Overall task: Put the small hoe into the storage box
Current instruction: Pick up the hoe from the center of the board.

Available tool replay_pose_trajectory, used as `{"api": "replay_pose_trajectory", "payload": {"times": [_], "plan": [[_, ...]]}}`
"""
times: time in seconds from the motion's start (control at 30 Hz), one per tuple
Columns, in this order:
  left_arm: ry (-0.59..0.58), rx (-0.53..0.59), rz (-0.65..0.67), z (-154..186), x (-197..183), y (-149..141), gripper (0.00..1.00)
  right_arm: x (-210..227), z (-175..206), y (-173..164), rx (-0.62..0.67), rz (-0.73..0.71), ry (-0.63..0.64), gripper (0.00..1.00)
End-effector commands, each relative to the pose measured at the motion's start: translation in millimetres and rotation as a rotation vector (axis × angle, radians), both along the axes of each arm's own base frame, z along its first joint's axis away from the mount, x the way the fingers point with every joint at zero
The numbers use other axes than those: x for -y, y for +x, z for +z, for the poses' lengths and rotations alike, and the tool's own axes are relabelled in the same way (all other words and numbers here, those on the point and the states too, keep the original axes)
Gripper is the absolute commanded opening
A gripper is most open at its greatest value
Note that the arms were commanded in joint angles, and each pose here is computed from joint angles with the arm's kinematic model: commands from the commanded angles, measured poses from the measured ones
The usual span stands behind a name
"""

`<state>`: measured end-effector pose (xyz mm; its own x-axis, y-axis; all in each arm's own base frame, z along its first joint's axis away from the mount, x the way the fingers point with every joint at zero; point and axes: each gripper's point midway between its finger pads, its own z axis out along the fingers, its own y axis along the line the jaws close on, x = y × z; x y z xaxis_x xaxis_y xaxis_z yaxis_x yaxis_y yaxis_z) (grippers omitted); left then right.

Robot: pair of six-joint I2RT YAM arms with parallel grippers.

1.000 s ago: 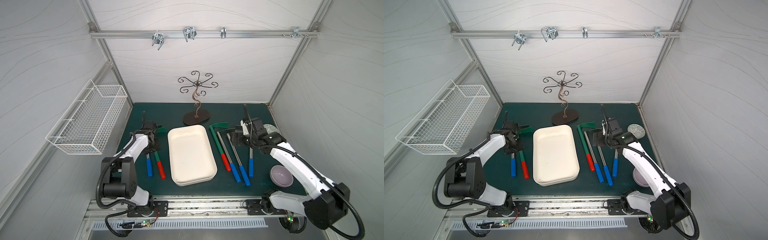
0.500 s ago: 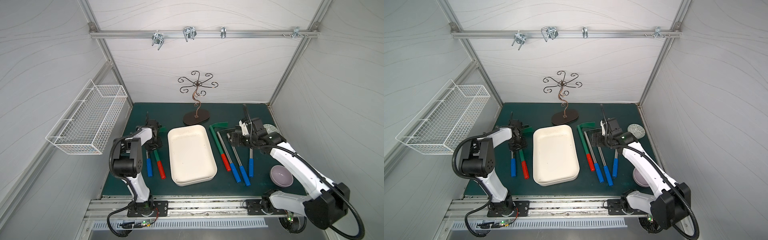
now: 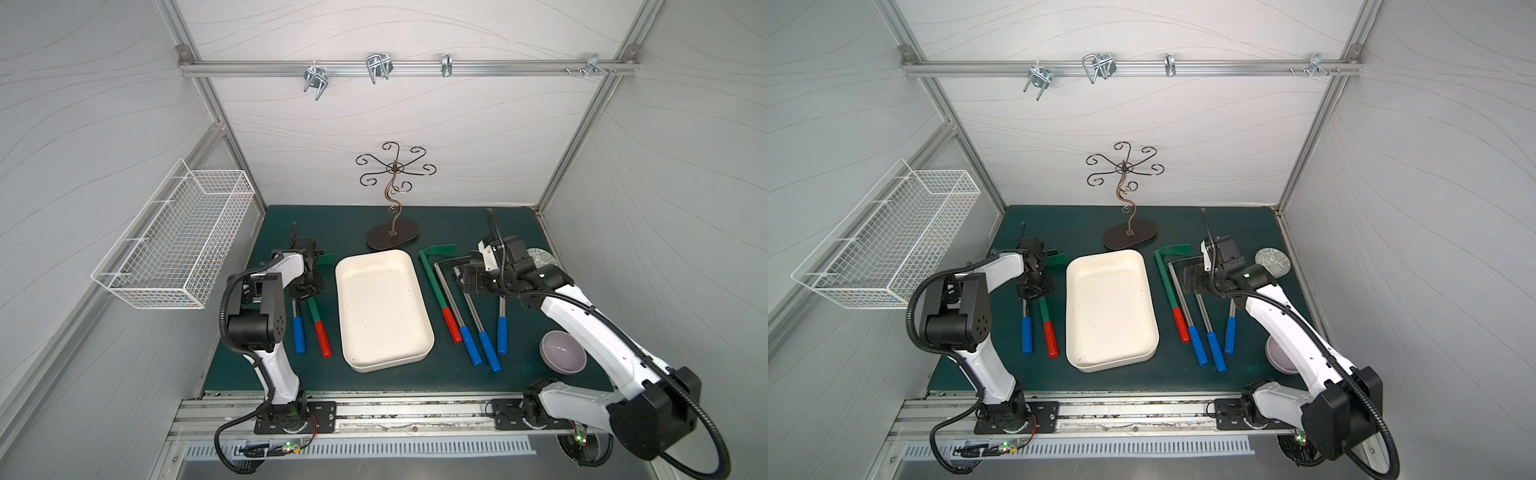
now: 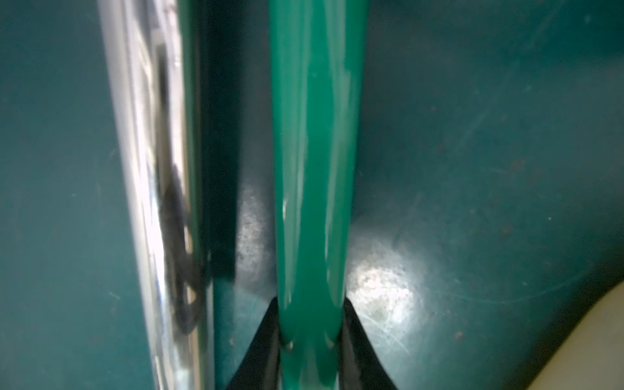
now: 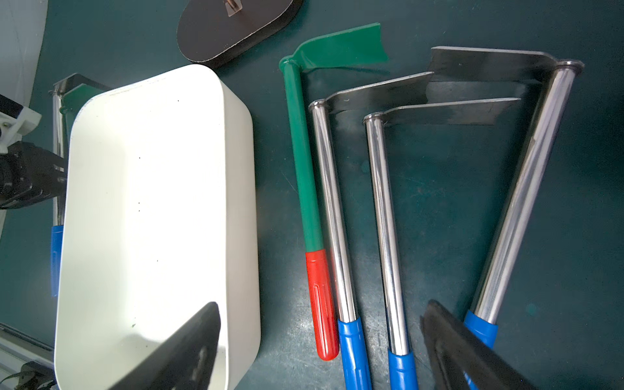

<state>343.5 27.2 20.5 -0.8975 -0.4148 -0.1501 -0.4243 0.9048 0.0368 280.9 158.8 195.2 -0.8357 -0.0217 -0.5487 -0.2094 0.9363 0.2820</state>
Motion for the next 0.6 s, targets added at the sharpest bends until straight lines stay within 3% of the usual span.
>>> {"api": "replay_pose_trajectory", "payload": {"times": [0.0, 0.37, 0.57], "plan": [[-0.01, 0.082, -0.013, 45.3, 1.4, 7.3, 0.0, 5.9, 17.9, -6.2, 0.032, -0.002, -0.006, 0.94], [-0.034, 0.265, 0.015, 170.9, 28.2, -29.5, 0.0, 26.3, 33.8, -10.4, 0.055, -0.1, -0.048, 0.98], [-0.025, 0.295, -0.035, 204.7, 68.0, -38.0, 0.0, 28.9, 33.3, -12.3, 0.042, -0.123, -0.048, 0.99]]}}
